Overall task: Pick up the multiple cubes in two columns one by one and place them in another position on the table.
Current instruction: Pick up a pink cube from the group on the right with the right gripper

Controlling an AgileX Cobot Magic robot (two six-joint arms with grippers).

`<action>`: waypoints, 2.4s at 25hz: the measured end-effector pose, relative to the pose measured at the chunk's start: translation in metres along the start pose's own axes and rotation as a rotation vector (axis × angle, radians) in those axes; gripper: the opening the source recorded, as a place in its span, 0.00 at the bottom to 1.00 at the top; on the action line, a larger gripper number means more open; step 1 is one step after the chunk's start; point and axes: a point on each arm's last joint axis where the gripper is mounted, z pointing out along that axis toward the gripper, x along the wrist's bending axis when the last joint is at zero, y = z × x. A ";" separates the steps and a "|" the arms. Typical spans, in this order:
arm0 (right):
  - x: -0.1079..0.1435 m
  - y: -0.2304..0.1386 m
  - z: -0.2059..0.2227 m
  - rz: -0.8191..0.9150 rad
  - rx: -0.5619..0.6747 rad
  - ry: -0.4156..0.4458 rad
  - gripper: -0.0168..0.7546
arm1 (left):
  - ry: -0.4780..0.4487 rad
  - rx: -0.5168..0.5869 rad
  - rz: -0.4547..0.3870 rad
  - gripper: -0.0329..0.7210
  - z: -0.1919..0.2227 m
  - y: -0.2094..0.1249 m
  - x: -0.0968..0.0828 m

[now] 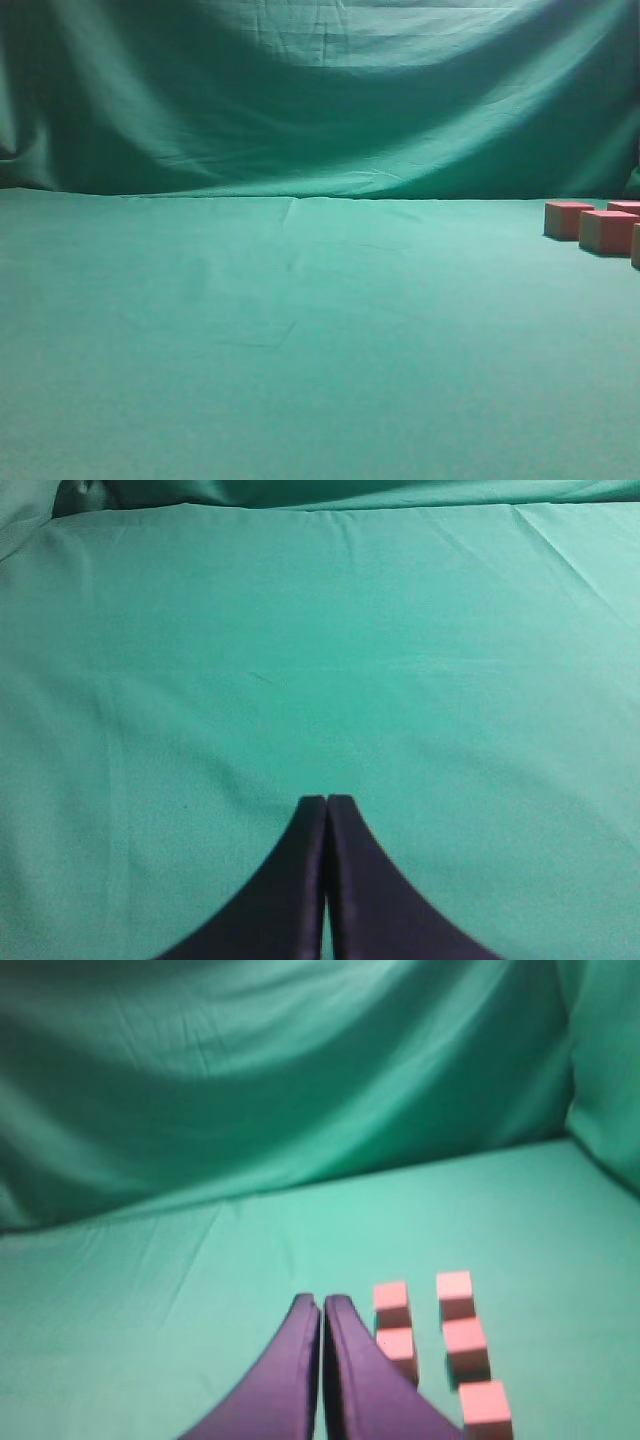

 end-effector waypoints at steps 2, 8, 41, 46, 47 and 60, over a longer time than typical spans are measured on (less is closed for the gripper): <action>0.002 0.004 0.004 0.000 0.069 0.008 0.02 | 0.000 0.000 0.000 0.04 0.000 0.000 0.000; 0.010 0.011 0.016 -0.056 0.362 0.045 0.02 | 0.000 0.000 0.000 0.04 0.000 0.000 0.000; 0.014 -0.038 0.119 -0.316 1.189 -0.260 0.02 | 0.000 0.000 0.000 0.04 0.000 0.000 0.000; 0.016 -0.039 0.126 -0.304 1.150 -0.249 0.22 | 0.000 0.000 0.000 0.04 0.000 0.000 0.000; 0.016 -0.039 0.127 -0.300 1.142 -0.247 0.29 | 0.000 0.000 0.000 0.04 0.000 0.000 0.000; 0.017 -0.044 0.131 -0.207 1.144 -0.295 0.80 | 0.000 0.000 0.000 0.04 0.000 0.000 0.000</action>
